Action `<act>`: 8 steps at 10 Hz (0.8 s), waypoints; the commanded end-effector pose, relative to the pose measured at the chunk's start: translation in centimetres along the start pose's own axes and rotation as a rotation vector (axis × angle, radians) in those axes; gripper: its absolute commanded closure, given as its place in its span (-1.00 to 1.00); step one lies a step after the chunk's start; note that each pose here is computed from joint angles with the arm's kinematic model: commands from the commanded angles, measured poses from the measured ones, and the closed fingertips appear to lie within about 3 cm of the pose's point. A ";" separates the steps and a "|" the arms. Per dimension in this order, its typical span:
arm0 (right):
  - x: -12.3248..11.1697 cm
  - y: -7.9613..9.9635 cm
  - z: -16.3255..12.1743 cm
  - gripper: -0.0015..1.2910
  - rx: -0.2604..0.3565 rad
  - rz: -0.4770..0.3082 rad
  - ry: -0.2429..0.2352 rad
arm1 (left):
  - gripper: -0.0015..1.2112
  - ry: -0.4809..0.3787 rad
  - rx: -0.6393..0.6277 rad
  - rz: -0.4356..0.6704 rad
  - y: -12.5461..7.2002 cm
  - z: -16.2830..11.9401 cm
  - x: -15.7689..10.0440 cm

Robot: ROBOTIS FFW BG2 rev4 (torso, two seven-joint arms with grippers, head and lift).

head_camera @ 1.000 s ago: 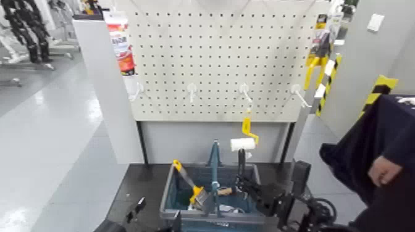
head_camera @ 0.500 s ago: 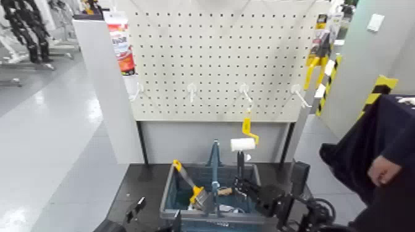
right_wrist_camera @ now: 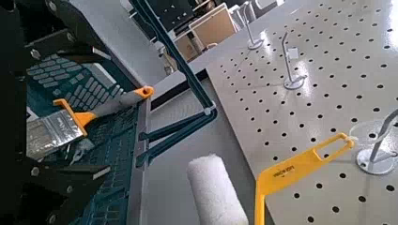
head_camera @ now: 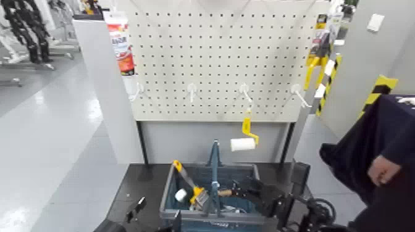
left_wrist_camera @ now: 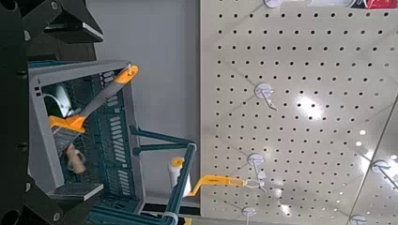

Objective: Put the black wrench into the crate.

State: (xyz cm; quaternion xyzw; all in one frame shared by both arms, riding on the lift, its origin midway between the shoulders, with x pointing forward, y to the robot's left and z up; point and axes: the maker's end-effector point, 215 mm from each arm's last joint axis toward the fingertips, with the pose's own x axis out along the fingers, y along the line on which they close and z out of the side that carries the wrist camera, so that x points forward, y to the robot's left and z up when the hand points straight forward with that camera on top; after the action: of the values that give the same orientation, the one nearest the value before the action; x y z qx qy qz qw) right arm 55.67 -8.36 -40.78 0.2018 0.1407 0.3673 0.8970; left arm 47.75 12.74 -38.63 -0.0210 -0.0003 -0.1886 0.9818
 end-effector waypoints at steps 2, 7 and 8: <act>0.0 0.2 0.5 -0.91 -0.005 0.007 -0.009 | -0.71 0.001 -0.001 -0.001 -0.1 -0.1 -0.1; -1.7 -0.3 3.1 -0.86 -0.118 -0.084 -0.088 | -0.71 0.001 -0.001 -0.001 -0.1 -0.1 -0.1; -3.1 -0.4 4.4 -0.86 -0.193 -0.174 -0.130 | -0.71 0.003 -0.001 -0.001 0.0 -0.1 -0.1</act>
State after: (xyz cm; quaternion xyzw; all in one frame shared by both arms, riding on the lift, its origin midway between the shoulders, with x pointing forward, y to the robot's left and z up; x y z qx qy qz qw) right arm 56.33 -12.06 -37.94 0.1423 0.0812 0.2844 0.9446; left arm 47.65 12.74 -38.75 -0.0212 0.0010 -0.1889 0.9818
